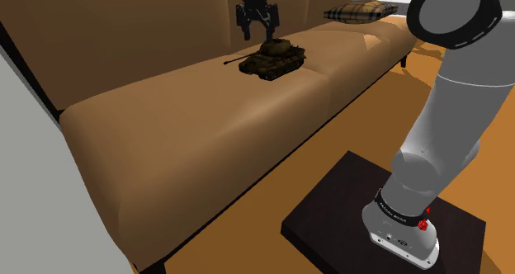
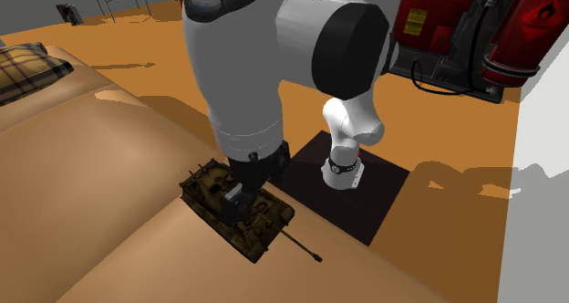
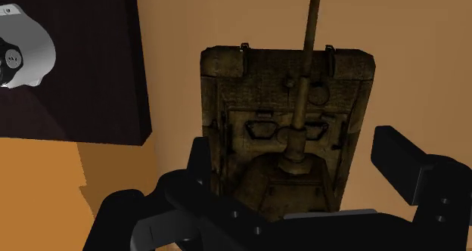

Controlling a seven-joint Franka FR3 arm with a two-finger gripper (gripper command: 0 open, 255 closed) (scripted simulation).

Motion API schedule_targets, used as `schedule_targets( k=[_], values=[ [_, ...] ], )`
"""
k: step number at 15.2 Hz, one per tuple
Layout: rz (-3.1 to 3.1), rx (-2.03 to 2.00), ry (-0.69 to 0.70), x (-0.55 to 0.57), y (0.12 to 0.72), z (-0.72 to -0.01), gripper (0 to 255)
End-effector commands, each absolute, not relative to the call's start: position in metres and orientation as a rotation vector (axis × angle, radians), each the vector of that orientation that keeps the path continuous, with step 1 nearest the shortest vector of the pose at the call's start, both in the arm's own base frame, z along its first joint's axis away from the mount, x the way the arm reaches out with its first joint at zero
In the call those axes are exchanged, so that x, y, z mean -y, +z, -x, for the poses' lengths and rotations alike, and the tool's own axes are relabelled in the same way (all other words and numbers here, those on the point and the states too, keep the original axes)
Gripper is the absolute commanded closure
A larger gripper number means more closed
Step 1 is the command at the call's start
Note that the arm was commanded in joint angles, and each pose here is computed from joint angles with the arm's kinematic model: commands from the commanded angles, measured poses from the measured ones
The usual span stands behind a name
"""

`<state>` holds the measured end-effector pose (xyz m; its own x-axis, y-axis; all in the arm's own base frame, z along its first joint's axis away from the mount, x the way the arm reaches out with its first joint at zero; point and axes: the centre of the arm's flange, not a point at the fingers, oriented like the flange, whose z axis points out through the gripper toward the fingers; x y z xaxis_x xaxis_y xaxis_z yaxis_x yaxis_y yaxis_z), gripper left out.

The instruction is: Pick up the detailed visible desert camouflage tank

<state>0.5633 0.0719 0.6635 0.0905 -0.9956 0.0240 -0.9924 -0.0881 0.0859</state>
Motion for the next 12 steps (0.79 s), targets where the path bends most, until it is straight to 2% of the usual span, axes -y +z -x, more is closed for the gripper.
schedule_targets(
  k=[1, 9, 10, 12],
  values=[
    [-2.169, 2.145, -0.067, -0.067, 0.66, -0.575, 0],
    [-2.169, 2.145, -0.067, -0.067, 0.625, -0.575, 0],
    [-2.169, 2.145, -0.067, -0.066, 0.625, -0.575, 255],
    [-2.169, 2.145, -0.067, -0.066, 0.625, -0.575, 255]
  ],
)
